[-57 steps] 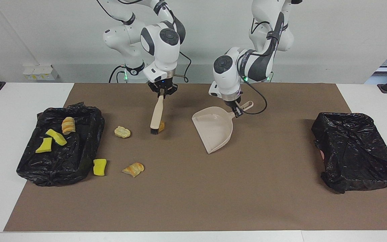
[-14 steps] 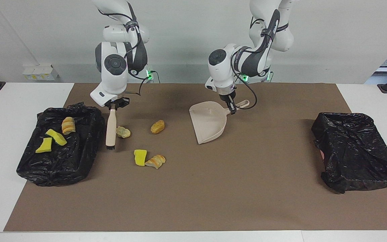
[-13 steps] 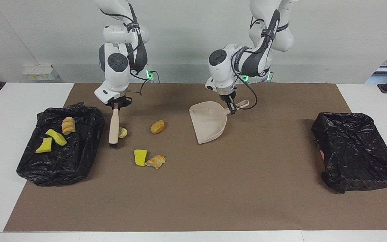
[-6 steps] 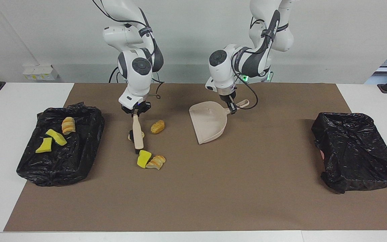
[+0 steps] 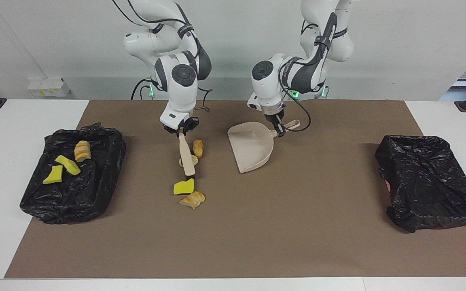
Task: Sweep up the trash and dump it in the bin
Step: 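Sweep the bread and sponges with the right gripper's brush toward the dustpan, then brush the bread and sponges into the dustpan with the right gripper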
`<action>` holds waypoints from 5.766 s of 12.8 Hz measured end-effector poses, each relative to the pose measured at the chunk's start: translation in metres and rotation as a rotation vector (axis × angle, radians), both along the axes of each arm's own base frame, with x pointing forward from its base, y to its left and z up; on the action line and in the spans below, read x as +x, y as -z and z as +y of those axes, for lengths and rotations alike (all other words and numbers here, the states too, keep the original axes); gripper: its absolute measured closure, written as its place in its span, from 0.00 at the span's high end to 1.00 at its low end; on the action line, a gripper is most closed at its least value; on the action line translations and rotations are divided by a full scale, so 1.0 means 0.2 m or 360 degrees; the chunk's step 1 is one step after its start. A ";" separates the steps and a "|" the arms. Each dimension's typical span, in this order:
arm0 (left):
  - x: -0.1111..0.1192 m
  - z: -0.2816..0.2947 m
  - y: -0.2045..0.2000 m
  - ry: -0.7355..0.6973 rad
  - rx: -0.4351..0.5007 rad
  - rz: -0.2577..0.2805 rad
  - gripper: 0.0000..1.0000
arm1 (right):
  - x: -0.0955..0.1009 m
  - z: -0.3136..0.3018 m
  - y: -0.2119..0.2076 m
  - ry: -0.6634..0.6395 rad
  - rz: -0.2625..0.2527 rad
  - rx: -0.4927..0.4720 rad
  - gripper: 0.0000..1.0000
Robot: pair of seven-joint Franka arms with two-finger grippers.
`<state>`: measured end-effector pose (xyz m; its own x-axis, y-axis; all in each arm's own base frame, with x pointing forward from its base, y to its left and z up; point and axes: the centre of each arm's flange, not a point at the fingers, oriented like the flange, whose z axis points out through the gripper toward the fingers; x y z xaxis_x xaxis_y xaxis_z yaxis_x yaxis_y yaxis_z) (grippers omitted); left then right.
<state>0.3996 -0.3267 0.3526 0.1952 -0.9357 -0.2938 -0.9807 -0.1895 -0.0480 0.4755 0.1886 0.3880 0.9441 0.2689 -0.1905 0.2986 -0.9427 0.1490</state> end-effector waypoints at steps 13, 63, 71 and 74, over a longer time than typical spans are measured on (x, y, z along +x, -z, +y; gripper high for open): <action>0.00 0.01 0.00 -0.0020 -0.0009 0.0009 0.31 | 0.71 -0.34 0.09 -0.0569 -0.0207 -0.0149 0.26; 0.02 0.04 0.02 -0.0210 -0.0017 -0.0011 0.31 | -0.37 0.40 0.32 0.0545 0.0201 0.0208 0.26; 0.02 0.04 0.02 -0.0210 -0.0017 -0.0011 0.31 | -0.41 0.82 0.26 0.0273 0.0267 0.0417 0.26; 0.02 0.04 0.02 -0.0210 -0.0017 -0.0011 0.31 | -0.35 0.71 0.25 0.0282 0.0310 0.0393 0.26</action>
<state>0.4028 -0.3181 0.3484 0.3190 -0.9049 -0.2819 -0.9468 -0.3176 -0.0520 0.4058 0.3296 0.3388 0.9326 0.1650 -0.3209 0.1279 -0.9828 -0.1335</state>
